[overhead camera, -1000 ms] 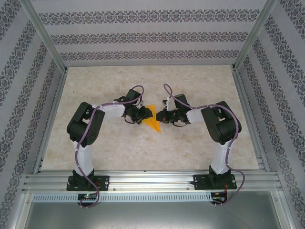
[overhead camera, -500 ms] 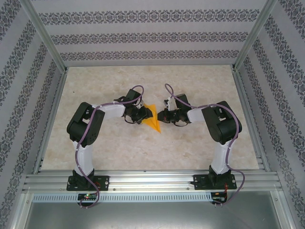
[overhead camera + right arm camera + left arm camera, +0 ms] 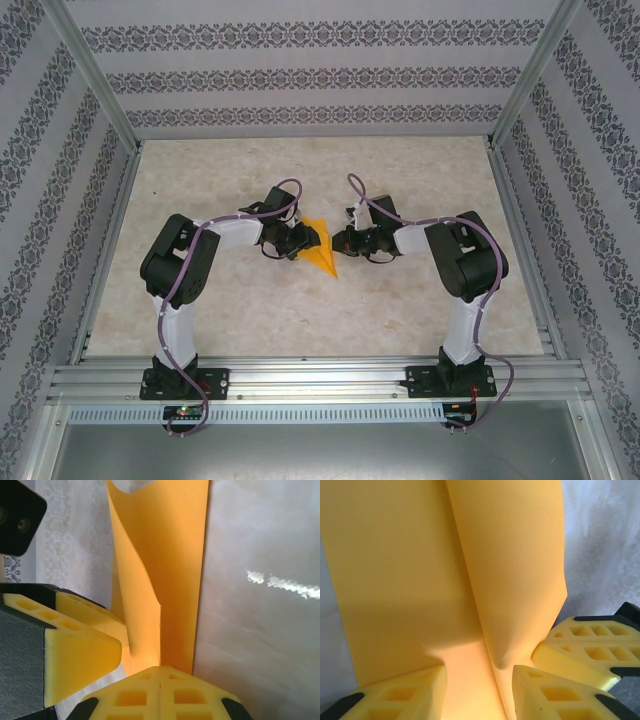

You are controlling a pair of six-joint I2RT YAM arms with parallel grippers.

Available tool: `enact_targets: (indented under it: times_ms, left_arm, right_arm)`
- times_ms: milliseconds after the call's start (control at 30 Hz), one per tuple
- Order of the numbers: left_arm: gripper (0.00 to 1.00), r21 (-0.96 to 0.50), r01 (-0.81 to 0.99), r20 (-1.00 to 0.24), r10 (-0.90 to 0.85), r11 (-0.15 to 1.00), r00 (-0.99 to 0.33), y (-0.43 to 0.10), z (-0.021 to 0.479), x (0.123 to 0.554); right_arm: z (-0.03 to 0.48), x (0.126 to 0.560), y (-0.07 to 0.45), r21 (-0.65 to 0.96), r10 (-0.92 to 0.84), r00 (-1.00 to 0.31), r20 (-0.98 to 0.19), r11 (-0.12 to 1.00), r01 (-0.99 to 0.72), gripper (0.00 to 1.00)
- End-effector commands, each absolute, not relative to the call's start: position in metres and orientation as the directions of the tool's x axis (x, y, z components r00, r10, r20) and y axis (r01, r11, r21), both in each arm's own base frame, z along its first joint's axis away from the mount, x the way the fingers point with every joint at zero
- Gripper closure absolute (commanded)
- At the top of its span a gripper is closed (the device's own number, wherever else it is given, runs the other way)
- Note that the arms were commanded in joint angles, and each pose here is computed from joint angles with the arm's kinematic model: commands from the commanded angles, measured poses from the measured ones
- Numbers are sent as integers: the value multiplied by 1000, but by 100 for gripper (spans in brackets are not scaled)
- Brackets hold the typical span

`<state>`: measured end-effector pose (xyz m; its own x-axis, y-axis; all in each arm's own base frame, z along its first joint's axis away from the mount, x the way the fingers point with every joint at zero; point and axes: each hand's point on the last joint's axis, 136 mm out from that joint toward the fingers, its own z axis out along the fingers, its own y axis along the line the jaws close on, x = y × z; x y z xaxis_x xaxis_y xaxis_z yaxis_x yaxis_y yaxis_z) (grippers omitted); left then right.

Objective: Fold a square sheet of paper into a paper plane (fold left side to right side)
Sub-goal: Fourth fold the wing at the center of the table.

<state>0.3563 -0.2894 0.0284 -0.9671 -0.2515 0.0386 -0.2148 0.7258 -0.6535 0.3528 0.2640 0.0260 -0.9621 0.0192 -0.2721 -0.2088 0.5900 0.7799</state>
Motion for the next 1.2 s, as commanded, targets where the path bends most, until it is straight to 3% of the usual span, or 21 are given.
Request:
enact_targets:
  times_ms: [0,1167]
  left_arm:
    - [58,-584,-231,64,-240,778,-969,-283,1,342]
    - [59,-587,-228,64,-237,777,-969,-284,1,342]
  right_arm:
    - [25,360,261,760,11,-955,-295,608,-228,100]
    - [10,359,263,720,-32,-964,-263,659,-218,100]
